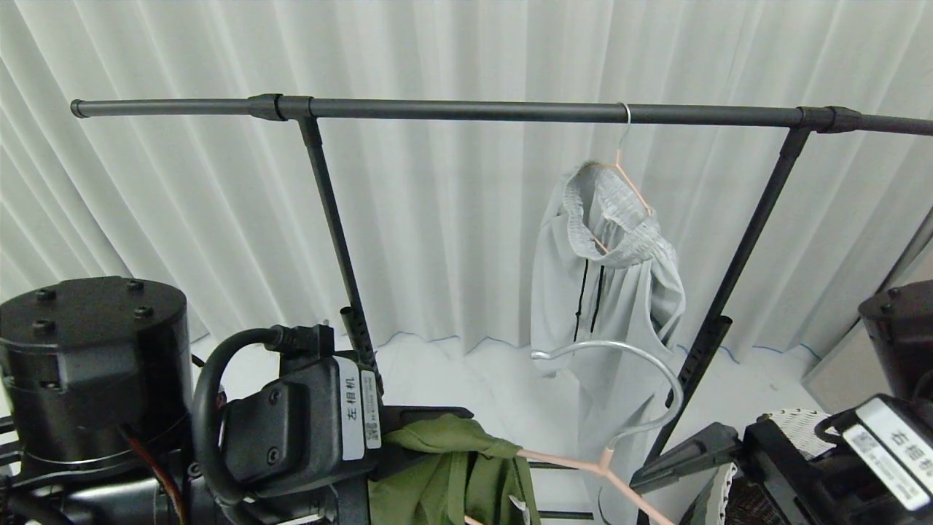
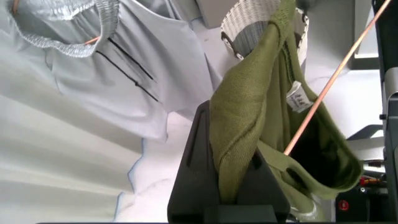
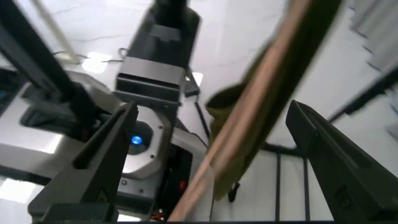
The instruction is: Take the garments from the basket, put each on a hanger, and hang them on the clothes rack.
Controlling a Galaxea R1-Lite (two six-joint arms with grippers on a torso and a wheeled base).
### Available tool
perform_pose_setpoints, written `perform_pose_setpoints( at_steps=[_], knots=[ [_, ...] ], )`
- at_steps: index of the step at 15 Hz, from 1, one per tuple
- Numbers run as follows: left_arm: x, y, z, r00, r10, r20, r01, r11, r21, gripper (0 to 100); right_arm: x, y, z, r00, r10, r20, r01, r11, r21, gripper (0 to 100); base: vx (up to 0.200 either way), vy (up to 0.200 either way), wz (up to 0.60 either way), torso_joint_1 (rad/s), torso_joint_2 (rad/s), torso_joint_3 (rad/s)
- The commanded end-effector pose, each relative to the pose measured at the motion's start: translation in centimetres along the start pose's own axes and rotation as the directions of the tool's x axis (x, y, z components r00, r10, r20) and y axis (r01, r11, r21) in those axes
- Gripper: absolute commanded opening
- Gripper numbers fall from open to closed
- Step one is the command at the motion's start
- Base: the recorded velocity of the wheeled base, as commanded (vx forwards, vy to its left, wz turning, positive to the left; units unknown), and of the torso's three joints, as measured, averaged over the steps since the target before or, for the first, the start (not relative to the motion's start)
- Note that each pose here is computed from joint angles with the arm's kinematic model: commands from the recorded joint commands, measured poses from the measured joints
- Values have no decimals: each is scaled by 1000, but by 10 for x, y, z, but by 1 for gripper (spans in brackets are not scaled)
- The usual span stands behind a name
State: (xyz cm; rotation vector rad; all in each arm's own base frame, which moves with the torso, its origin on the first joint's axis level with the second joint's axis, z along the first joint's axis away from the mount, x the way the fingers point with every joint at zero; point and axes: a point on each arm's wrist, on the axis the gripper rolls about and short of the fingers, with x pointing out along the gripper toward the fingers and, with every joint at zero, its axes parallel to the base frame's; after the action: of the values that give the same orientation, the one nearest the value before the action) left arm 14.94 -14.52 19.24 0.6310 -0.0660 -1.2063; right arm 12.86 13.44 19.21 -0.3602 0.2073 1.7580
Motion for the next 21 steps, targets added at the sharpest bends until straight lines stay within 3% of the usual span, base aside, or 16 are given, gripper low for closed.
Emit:
perform_pose_setpoints(
  at_steps=[1,2,5,6,8,9,10,11,12,14,15,18,19,21],
  knots=[
    [-2,0,-1,1000,5,-2,-5,1000,0,0,-16,-11,-8,995,-99,-12,99,994,50,100,0,0,0,0,0,0],
    [-4,1,-4,1000,18,-14,-18,1000,-5,0,-27,-18,-14,986,-168,-24,169,980,101,100,0,0,0,0,0,0],
    [-10,9,-12,995,77,-56,-77,997,-10,0,-43,-26,-22,964,-261,-43,265,951,161,100,0,0,0,0,0,0],
    [-14,14,-20,980,153,-126,-157,987,-20,0,-52,-29,-25,946,-319,-63,325,925,196,100,0,0,0,0,0,0],
    [-19,18,-28,931,273,-244,-286,958,-19,0,-60,-31,-26,909,-403,-109,417,878,233,100,0,0,0,0,0,0],
    [-19,18,-31,915,295,-273,-313,950,-21,0,-62,-31,-25,896,-427,-126,445,863,238,100,0,0,0,0,0,0],
    [-21,17,-32,897,325,-301,-350,936,-32,0,-63,-31,-24,867,-471,-164,499,829,253,100,0,0,0,0,0,0],
    [-21,17,-32,897,325,-301,-350,936,-32,0,-63,-31,-24,867,-471,-164,499,829,253,100,0,0,0,0,0,0],
    [-21,18,-31,890,338,-307,-372,927,-57,0,-64,-31,-24,803,-546,-240,594,766,245,100,0,0,0,0,0,0],
    [-21,23,-29,883,358,-304,-403,910,-97,0,-65,-32,-22,789,-563,-244,613,747,257,100,0,0,0,0,0,0],
    [-20,27,-24,871,387,-303,-439,890,-123,0,-66,-34,-18,785,-574,-233,620,730,289,100,0,0,0,0,0,0],
    [-17,45,-13,788,513,-339,-580,804,-132,0,-69,-36,-1,766,-614,-188,638,692,338,100,0,0,0,0,0,0],
    [-12,55,-8,767,545,-338,-615,774,-149,0,-64,-33,1,745,-631,-217,664,667,339,100,0,0,0,0,0,0],
    [-5,70,3,760,575,-305,-639,747,-185,0,-44,-30,6,694,-662,-283,716,595,364,100,0,0,0,0,0,0]
  ],
)
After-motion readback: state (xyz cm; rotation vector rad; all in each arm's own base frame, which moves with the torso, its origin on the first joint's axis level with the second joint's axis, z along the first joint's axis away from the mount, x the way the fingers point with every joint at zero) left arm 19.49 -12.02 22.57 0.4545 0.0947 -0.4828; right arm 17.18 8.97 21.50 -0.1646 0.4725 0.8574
